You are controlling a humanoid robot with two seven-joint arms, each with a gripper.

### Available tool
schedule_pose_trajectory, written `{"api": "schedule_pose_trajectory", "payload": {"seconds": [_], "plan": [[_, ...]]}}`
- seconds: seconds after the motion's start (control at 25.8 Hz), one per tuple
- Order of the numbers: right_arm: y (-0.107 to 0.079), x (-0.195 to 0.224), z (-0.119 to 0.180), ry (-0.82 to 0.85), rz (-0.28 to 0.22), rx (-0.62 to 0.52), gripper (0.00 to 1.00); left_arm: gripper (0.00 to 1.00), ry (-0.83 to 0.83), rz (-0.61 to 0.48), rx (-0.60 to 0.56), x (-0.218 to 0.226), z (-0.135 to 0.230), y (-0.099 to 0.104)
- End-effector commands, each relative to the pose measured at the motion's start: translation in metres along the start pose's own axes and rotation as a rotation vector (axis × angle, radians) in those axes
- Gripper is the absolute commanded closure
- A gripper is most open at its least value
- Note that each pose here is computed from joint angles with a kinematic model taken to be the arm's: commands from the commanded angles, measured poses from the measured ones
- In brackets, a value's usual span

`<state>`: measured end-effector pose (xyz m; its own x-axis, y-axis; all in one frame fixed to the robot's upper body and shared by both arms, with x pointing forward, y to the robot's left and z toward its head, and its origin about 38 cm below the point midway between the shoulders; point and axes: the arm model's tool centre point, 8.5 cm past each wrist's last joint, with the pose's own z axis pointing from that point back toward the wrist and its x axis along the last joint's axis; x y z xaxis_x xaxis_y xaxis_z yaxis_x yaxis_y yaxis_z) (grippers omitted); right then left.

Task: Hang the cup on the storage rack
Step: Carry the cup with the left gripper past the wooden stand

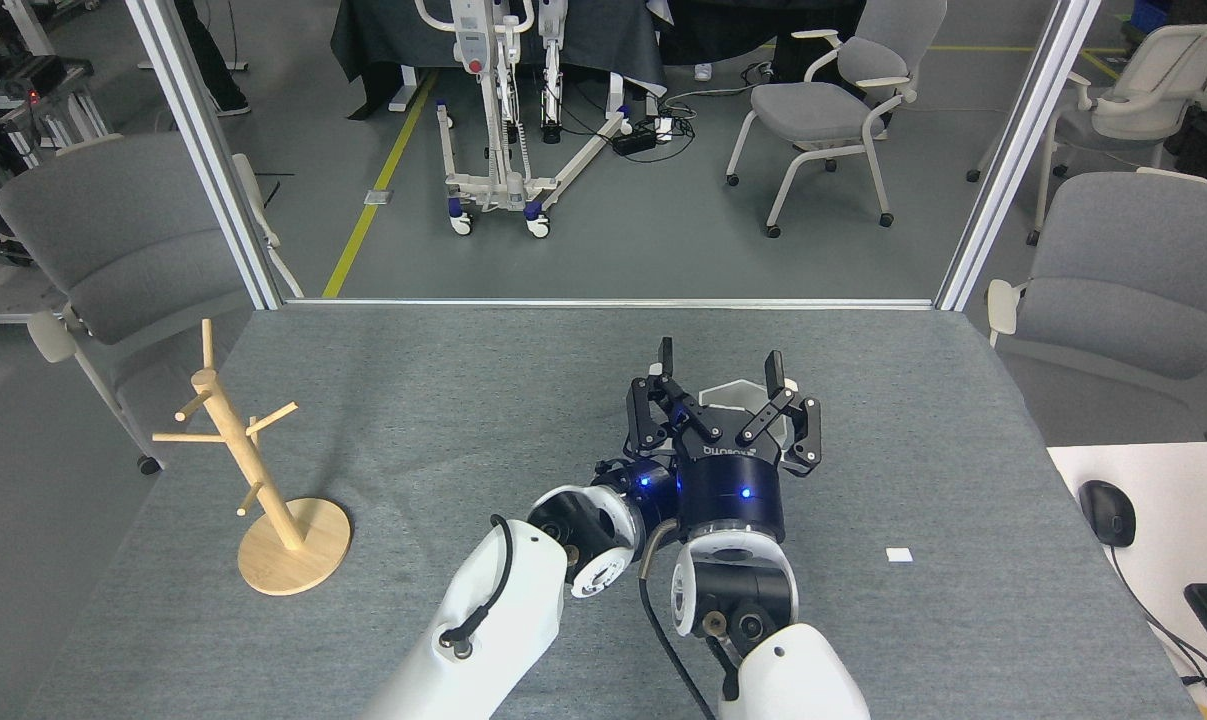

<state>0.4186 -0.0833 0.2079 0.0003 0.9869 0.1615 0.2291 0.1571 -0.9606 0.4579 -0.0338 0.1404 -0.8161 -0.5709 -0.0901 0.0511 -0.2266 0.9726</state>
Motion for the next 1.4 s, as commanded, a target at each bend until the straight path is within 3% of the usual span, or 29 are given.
{"api": "schedule_pose_trajectory", "payload": {"seconds": [0.0,0.12,0.23,0.35,0.43,0.62,0.7,0.89,0.97,1.36], "plan": [[-0.006,-0.008,-0.007,0.011,-0.056,-0.035,0.01,1.00,-0.004,0.018,-0.017,0.006,0.002,-0.014],[-0.010,-0.038,-0.018,0.047,-0.077,-0.035,0.01,1.00,-0.001,0.048,-0.045,0.012,0.009,-0.038],[-0.019,-0.093,-0.034,0.079,-0.108,-0.045,0.01,1.00,0.003,0.075,-0.056,0.018,0.019,-0.055],[-0.028,-0.150,-0.042,0.064,-0.155,-0.058,0.01,1.00,0.074,0.085,-0.033,-0.005,0.050,-0.065],[-0.029,-0.189,-0.044,0.043,-0.146,-0.053,0.01,1.00,0.122,0.097,-0.004,-0.016,0.073,-0.067],[0.013,-0.254,-0.019,0.021,-0.077,0.064,0.01,1.00,0.243,0.084,0.039,-0.042,0.138,-0.075],[0.028,-0.266,-0.005,0.024,-0.048,0.105,0.01,1.00,0.290,0.072,0.059,-0.049,0.165,-0.077],[0.085,-0.272,0.052,0.031,0.131,0.287,0.01,1.00,0.377,0.076,0.124,-0.040,0.231,-0.090],[0.101,-0.255,0.070,0.020,0.127,0.320,0.01,1.00,0.419,0.089,0.137,-0.046,0.251,-0.101],[0.088,-0.240,0.074,-0.031,0.107,0.192,0.01,1.00,0.672,0.078,0.145,-0.069,0.402,-0.149]]}}
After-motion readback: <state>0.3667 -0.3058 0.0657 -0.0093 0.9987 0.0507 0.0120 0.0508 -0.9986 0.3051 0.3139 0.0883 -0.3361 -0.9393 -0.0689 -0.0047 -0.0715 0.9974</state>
